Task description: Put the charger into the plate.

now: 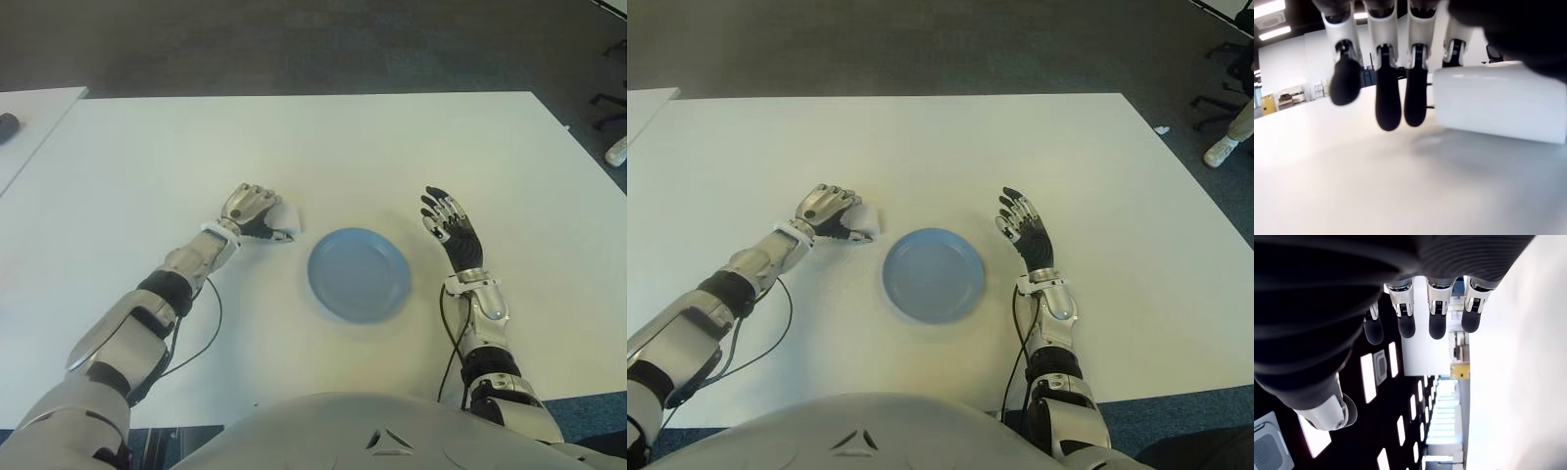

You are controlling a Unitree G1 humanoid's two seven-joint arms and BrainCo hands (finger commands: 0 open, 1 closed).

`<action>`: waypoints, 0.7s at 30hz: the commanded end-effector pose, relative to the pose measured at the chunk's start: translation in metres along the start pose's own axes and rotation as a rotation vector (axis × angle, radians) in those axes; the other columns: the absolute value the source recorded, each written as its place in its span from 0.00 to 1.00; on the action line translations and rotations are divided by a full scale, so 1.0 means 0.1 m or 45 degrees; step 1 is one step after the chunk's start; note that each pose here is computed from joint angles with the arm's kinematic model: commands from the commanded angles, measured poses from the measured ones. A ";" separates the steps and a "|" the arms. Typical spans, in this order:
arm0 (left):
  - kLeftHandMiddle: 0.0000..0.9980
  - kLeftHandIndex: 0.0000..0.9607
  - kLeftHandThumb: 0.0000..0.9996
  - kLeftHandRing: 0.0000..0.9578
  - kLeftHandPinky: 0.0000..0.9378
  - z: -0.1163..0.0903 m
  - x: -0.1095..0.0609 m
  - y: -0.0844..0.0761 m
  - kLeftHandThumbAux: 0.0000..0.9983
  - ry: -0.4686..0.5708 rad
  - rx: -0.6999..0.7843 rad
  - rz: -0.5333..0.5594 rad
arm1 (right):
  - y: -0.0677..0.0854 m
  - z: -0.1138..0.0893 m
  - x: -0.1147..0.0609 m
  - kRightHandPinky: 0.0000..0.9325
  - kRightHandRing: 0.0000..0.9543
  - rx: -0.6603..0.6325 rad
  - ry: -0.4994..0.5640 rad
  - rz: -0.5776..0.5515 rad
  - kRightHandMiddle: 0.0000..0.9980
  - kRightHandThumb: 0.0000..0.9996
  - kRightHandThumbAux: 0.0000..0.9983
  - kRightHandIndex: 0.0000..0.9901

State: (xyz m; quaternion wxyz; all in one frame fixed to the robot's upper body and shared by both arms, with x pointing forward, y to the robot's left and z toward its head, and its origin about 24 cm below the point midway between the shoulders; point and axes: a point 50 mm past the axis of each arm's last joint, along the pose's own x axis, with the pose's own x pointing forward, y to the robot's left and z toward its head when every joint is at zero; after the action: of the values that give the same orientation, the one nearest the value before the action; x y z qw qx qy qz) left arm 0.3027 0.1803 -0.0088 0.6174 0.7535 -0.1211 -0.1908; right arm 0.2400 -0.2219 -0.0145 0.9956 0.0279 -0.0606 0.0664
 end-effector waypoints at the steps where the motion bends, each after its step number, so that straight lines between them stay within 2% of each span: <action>1: 0.72 0.45 0.74 0.73 0.77 0.01 -0.24 -0.37 0.68 0.010 0.109 -0.236 | 0.02 -0.34 -0.37 0.07 0.08 0.108 0.217 -0.080 0.10 0.25 0.67 0.12; 7: 0.74 0.45 0.74 0.75 0.79 0.01 -0.24 -0.37 0.68 0.022 0.094 -0.210 | 0.02 -0.35 -0.35 0.07 0.08 0.109 0.221 -0.081 0.10 0.25 0.67 0.12; 13: 0.74 0.46 0.74 0.75 0.78 0.00 -0.25 -0.37 0.68 0.082 0.000 -0.161 | 0.02 -0.36 -0.33 0.07 0.08 0.110 0.224 -0.081 0.10 0.25 0.67 0.12; 21: 0.74 0.46 0.74 0.75 0.78 -0.03 -0.26 -0.26 0.68 0.090 -0.050 -0.057 | 0.03 -0.37 -0.32 0.07 0.08 0.112 0.228 -0.081 0.10 0.25 0.67 0.12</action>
State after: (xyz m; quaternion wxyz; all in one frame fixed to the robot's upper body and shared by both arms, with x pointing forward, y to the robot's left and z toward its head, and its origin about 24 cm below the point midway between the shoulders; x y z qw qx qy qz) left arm 0.2983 0.1850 -0.0109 0.6492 0.7352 -0.1207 -0.1532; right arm 0.2449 -0.2259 -0.0169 0.9964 0.0284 -0.0493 0.0623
